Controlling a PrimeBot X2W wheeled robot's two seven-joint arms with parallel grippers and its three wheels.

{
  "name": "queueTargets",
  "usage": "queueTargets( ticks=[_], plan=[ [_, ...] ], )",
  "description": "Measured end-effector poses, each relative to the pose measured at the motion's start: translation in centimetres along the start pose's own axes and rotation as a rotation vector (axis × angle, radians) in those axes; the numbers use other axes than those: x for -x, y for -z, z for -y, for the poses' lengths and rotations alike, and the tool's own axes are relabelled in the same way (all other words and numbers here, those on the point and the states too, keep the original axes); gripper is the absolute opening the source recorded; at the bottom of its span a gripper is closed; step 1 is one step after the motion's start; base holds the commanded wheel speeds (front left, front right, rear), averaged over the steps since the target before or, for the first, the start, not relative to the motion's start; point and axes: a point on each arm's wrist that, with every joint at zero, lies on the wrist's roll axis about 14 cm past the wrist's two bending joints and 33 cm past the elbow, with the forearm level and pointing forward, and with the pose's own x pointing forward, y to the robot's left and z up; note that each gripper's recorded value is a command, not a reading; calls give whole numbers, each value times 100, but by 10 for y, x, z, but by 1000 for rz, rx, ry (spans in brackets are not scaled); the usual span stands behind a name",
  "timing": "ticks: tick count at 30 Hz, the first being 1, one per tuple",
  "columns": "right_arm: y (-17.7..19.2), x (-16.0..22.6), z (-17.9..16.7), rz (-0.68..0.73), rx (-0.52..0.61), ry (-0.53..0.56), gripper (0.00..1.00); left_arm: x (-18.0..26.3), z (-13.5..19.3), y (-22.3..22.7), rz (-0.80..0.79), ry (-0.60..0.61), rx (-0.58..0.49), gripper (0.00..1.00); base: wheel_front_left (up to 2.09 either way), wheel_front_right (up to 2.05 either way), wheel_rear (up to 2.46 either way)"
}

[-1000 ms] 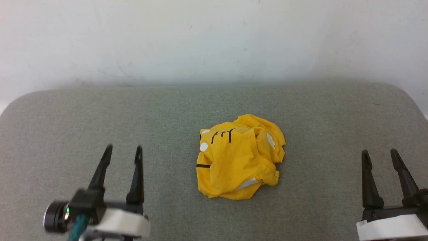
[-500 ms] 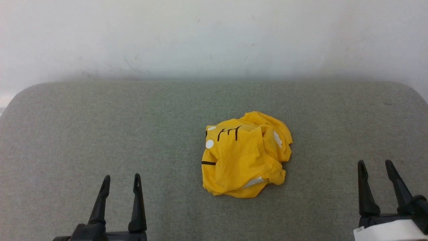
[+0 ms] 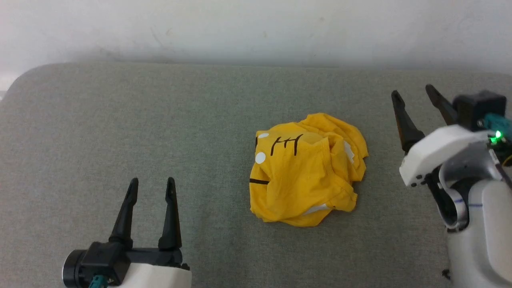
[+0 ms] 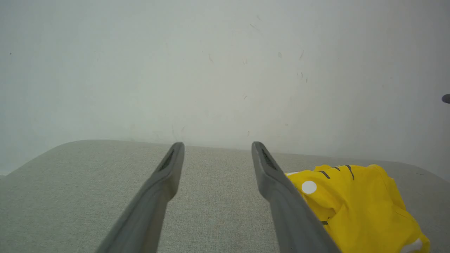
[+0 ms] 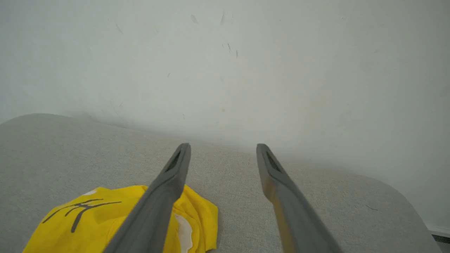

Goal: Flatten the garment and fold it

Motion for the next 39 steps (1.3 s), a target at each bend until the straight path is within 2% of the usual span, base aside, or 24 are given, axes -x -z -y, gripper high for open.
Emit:
queueTargets(
  ticks=[4, 8, 14, 20, 21, 22, 23, 24, 29, 32, 34, 39],
  plan=[
    [22, -34, 2, -184, 41, -17, 100, -9, 0, 10, -21, 6, 6, 100, 0, 0, 0],
    [61, -54, 1, -398, 96, -43, 100, -15, -3, 16, -33, 11, -7, 100, 0, 0, 0],
    [132, -60, -8, -706, 136, -99, 100, -25, -9, 20, -36, 1, -19, 100, 0, 0, 0],
    [187, -58, -15, -857, 138, -140, 100, -26, -19, 33, -78, -26, -32, 100, 0, 0, 0],
    [194, -58, -18, -873, 135, -148, 76, -26, -21, 35, -83, -34, -35, 100, 0, 0, 0],
    [199, -58, -20, -884, 136, -156, 35, -25, -23, 36, -89, -38, -37, 100, 0, 0, 0],
    [200, -61, -23, -886, 140, -163, 9, -24, -26, 38, -95, -47, -41, 100, 0, 0, 0],
    [201, -64, -25, -882, 141, -170, 0, -23, -29, 39, -101, -55, -44, 100, 0, 0, 0],
    [191, -75, -35, -818, 177, -197, 0, -16, -35, 41, -114, -70, -54, 100, 0, 0, 0],
    [166, -86, -46, -728, 205, -224, 0, -14, -36, 32, -91, -77, -51, 100, 0, 0, 0],
    [132, -100, -58, -625, 226, -248, 0, -10, -35, 26, -76, -78, -50, 100, 0, 0, 0],
    [19, -136, -87, -330, 289, -287, 0, -1, -34, 16, -48, -80, -49, 100, 0, 0, 0]
  ],
)
